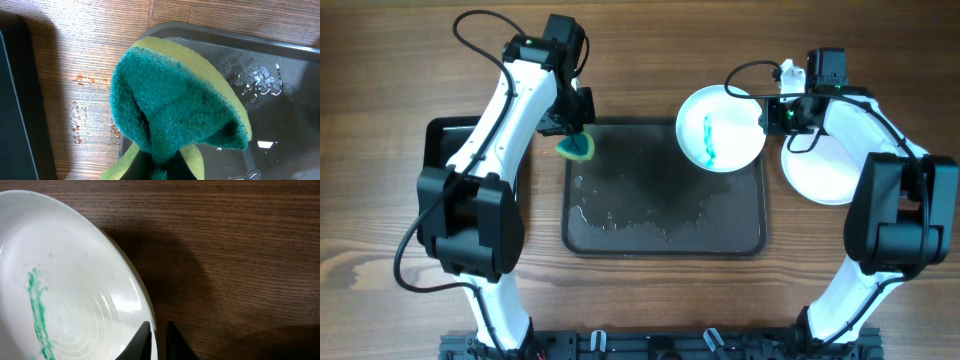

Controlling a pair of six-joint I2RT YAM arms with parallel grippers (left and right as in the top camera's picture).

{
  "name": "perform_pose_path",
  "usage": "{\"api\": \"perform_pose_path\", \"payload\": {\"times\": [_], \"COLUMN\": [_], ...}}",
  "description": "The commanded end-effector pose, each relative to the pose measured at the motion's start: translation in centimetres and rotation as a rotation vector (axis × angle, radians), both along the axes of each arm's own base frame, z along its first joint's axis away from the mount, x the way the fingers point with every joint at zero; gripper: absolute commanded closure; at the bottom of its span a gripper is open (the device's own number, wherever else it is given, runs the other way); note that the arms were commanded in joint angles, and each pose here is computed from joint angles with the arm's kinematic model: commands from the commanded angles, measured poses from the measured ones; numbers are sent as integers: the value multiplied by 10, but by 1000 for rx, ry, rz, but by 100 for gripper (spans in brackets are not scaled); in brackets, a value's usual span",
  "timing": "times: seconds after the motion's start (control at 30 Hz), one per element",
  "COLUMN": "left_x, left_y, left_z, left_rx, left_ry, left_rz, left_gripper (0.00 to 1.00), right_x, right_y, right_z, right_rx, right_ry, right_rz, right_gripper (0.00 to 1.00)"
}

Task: Clean dirty plates on tray and stack at the side
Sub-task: 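Grasp the last plate rim with right gripper and pull it center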

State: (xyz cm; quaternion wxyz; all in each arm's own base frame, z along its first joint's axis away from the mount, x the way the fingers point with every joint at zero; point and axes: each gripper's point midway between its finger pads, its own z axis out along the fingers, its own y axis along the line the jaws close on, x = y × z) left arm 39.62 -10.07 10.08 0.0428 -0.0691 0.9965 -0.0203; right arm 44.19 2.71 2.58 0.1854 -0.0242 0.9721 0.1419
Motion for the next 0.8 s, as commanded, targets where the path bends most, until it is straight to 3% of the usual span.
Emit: {"api": "perform_pose_path", "payload": {"times": [0.0, 0.1, 0.17, 0.37, 0.53, 0.67, 0.77], "left_x": [5, 5, 5, 7, 8, -5, -22], "left_y": [3, 3, 3, 2, -4, -22, -58], "left_z": [17, 17, 17, 18, 18, 3, -18], "left_rx": [-1, -1, -1, -3, -19, -28, -117], "left_ry": [-52, -51, -52, -58, -65, -29, 6], "left_rz": [-12, -12, -12, -5, 31, -14, -97], "left_gripper": [96, 96, 96, 96, 96, 96, 96], "right_x": [-4, -11, -28, -87, -113, -121, -119], "right_y": [-1, 6, 27, 109, 147, 159, 170], "right_z": [-10, -8, 10, 20, -2, -24, -23], "right_rx": [-1, 45, 147, 188, 39, 50, 101], "right_ry": [23, 57, 109, 370, 405, 404, 380], "right_rz": [-1, -21, -4, -83, -139, -100, -31], "right_gripper": [96, 96, 96, 96, 96, 96, 96]}}
